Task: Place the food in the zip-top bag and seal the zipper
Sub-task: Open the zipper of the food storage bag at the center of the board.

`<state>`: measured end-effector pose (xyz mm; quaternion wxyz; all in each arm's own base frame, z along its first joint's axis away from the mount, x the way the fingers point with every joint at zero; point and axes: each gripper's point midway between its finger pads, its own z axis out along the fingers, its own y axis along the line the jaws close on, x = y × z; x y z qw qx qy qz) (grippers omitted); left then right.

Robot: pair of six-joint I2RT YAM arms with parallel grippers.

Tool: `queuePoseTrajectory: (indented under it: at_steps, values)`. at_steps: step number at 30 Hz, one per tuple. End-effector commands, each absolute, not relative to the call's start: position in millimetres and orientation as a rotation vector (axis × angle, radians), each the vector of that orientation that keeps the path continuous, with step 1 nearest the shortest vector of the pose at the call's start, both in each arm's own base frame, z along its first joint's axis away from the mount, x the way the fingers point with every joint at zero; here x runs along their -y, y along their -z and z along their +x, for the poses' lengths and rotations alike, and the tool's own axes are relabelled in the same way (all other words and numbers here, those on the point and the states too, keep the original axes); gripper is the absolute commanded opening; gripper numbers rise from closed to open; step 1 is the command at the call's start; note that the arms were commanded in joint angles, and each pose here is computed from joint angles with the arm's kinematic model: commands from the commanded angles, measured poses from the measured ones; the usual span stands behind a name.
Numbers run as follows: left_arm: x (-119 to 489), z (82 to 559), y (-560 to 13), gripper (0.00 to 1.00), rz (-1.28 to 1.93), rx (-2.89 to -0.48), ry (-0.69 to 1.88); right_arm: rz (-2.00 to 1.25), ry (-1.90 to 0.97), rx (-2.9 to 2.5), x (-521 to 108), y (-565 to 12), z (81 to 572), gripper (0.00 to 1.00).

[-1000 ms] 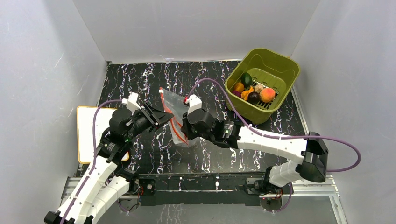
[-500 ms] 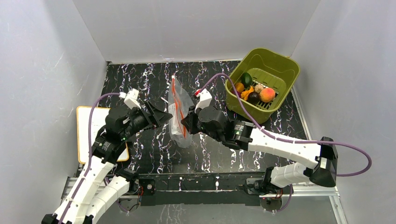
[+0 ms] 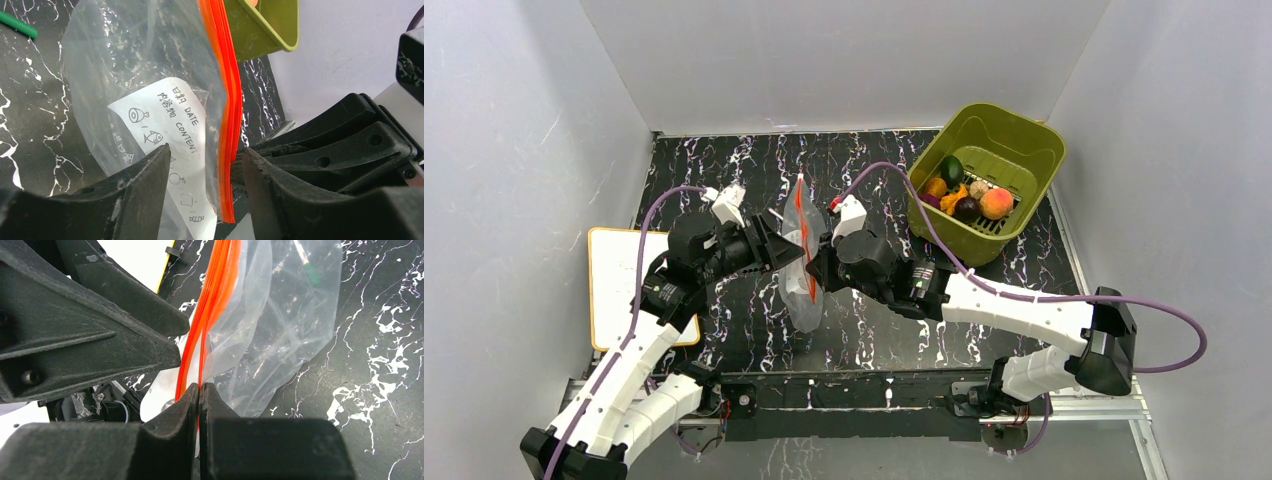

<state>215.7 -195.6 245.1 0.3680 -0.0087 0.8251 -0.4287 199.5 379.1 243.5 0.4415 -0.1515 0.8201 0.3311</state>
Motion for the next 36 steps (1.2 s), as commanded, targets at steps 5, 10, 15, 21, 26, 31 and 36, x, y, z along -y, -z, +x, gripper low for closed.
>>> queuePoseTrajectory:
  at_steps: [5, 10, 15, 21, 26, 31, 36]
  values:
    - [195.2, 221.1, -250.0, 0.46, 0.07, -2.068, 1.056, -0.337, -0.906, -1.958, -392.7, -270.2, 204.2, 0.0]
    - [201.1, 224.3, -248.4, 0.49, 0.089, -2.071, 1.082, -0.345, -0.901, -1.965, -393.8, -266.7, 204.0, 0.0]
    - [200.8, 226.4, -243.0, 0.26, 0.122, -2.08, 1.058, -0.341, -0.896, -1.966, -391.4, -266.1, 203.9, 0.0]
    - [190.1, 226.1, -247.0, 0.0, 0.137, -2.047, 0.98, -0.231, -0.814, -2.001, -370.3, -257.3, 211.0, 0.0]
    - [181.3, 222.9, -259.7, 0.0, 0.136, -2.004, 0.936, -0.079, -0.639, -2.064, -337.2, -238.4, 221.7, 0.0]
    - [193.6, 216.0, -278.1, 0.0, 0.169, -1.95, 1.049, -0.086, -0.747, -2.074, -354.1, -254.6, 214.7, 0.18]
    - [206.5, 208.6, -283.3, 0.0, 0.193, -1.932, 1.169, -0.06, -0.857, -2.012, -374.0, -286.9, 218.5, 0.37]
